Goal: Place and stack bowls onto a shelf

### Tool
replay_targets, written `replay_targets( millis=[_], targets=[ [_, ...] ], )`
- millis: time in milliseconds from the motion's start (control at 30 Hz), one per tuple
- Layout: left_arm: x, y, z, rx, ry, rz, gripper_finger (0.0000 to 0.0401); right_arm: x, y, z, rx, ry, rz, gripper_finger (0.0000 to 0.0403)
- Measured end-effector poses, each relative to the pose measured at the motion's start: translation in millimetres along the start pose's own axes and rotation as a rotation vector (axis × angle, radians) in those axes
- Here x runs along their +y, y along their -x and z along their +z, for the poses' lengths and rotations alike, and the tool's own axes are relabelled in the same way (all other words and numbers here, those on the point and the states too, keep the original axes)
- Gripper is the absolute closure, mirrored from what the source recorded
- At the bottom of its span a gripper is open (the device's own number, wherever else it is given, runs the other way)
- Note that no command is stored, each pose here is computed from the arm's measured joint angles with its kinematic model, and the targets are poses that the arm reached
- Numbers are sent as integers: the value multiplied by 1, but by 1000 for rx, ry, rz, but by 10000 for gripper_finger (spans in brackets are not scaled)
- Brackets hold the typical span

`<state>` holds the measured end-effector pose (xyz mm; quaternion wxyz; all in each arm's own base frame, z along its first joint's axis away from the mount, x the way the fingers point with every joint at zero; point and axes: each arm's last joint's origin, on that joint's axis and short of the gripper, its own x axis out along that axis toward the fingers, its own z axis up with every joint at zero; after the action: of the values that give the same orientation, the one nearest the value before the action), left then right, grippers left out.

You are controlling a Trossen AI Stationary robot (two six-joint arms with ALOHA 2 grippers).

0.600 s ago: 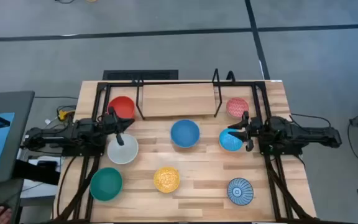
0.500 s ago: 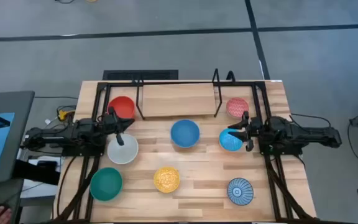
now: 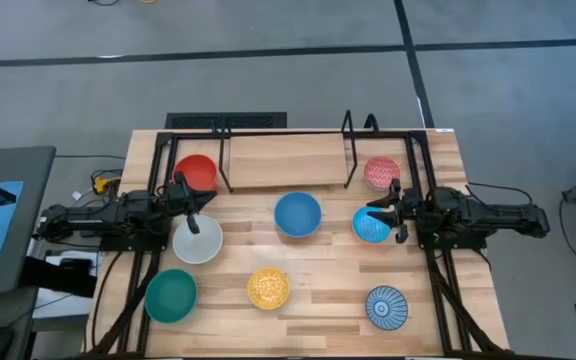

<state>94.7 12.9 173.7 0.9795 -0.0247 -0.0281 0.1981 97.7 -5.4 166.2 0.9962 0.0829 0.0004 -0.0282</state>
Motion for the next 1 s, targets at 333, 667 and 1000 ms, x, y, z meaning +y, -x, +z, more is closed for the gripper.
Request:
replay_targets(
  millis=[333, 667, 1000],
  targets=[
    [0, 0, 0, 0, 0, 0, 401, 0, 0, 0, 0, 0, 0, 249],
    [0, 0, 0, 0, 0, 0, 401, 0, 0, 0, 0, 0, 0, 249],
    [0, 0, 2, -22, -54, 12, 401, 0, 0, 0, 0, 0, 0, 249]
  ],
)
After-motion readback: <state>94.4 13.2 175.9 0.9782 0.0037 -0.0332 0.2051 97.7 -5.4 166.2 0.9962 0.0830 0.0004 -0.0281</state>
